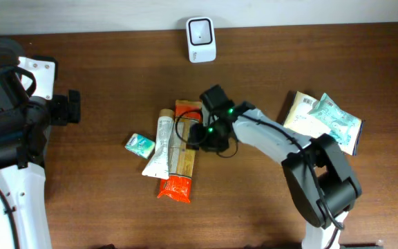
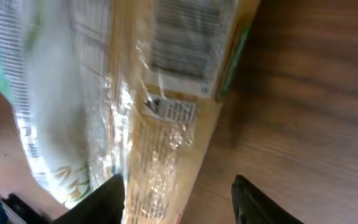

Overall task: Scan the item barcode
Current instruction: 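Reach the right gripper to the red-orange package in the pile, then grasp the red-orange spaghetti package with the right gripper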

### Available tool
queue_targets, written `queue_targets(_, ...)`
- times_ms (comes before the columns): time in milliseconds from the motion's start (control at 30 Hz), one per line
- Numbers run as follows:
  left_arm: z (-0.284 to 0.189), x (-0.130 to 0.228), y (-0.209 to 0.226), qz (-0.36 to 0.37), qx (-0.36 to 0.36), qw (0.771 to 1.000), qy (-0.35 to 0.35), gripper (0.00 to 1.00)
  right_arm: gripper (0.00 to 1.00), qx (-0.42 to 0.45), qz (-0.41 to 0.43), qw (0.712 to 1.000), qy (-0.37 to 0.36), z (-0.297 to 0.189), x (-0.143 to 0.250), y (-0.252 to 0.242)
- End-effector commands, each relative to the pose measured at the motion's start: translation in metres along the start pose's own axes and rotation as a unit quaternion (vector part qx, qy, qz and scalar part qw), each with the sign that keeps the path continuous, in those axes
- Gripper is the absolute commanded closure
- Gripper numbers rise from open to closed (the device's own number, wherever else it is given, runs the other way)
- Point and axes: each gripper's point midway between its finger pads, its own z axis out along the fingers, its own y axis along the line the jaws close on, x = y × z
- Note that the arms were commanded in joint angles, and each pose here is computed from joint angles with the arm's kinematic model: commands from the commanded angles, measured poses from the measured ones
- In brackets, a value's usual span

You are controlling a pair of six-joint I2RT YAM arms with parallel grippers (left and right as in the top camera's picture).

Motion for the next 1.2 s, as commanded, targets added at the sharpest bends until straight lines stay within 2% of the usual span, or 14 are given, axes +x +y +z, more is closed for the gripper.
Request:
queue_targets(0,-0.001,-0.002,0.0,0.007,0.003,1.0,-0.004,0.01,0.53,-0.003,0.044,0.999,0.008,0.018,0.016,-0.004)
queue_targets(133,-0.001,-0.002,0.0,0.006,0.002,1.0,-0.004,0.01,0.55,-0.02,0.033,0.999,-0.009,0.029,0.016,0.004)
queue_targets(233,-0.001,-0.002,0.0,0.007,0.003,1.0,-0.004,0.01,0.85,-0.013,0.026,0.999,-0.013,0.032,0.017,0.005)
queue_targets(300,-0.001,-0.002,0.0,0.007,0.003,1.0,-0.004,0.01,0.96,-0.017,0.027,0.999,-0.01,0.031,0.018,0.006)
queue_targets(433,-0.001,-0.002,0.0,0.007,0.003,1.0,-0.004,0.01,0.96,-0.038,-0.001,0.999,-0.003,0.025,0.02,0.015)
queue_targets(600,-0.001,-0.002,0.0,0.007,0.003,1.0,-0.004,0.01,0.96,-0.032,-0.088,0.995,-0.025,-0.04,0.011,0.029)
queue_targets(700,-0.001,-0.002,0.0,0.007,0.003,1.0,-0.004,0.01,0.96,0.105,-0.131,0.986,-0.019,-0.092,0.007,0.009)
queue_targets(800,-0.001,-0.002,0.0,0.007,0.003,1.0,-0.004,0.01,0.96,0.246,-0.14,0.958,-0.048,-0.132,-0.004,-0.016)
queue_targets(900,-0.001,-0.002,0.0,0.006,0.002,1.0,-0.004,0.01,0.96,0.325,-0.14,0.934,-0.046,-0.135,-0.006,-0.04)
queue_targets(967,-0.001,-0.002,0.0,0.007,0.003,1.0,-0.004,0.01,0.96,0.333,-0.137,0.932,-0.022,-0.12,-0.005,-0.048)
queue_targets(1000,-0.001,-0.002,0.0,0.007,0.002,1.0,-0.004,0.01,0.92,0.338,-0.131,0.932,-0.015,-0.116,-0.006,-0.054)
queue_targets(1067,-0.001,-0.002,0.0,0.006,0.002,1.0,-0.004,0.01,0.63,0.314,-0.106,0.944,-0.005,-0.118,-0.009,-0.063)
queue_targets(1100,-0.001,-0.002,0.0,0.007,0.002,1.0,-0.004,0.01,0.57,0.29,-0.1,0.952,0.007,-0.119,-0.009,-0.066)
queue_targets(1167,-0.001,-0.002,0.0,0.007,0.003,1.0,-0.004,0.01,0.35,0.188,-0.113,0.974,0.053,-0.118,-0.004,-0.069)
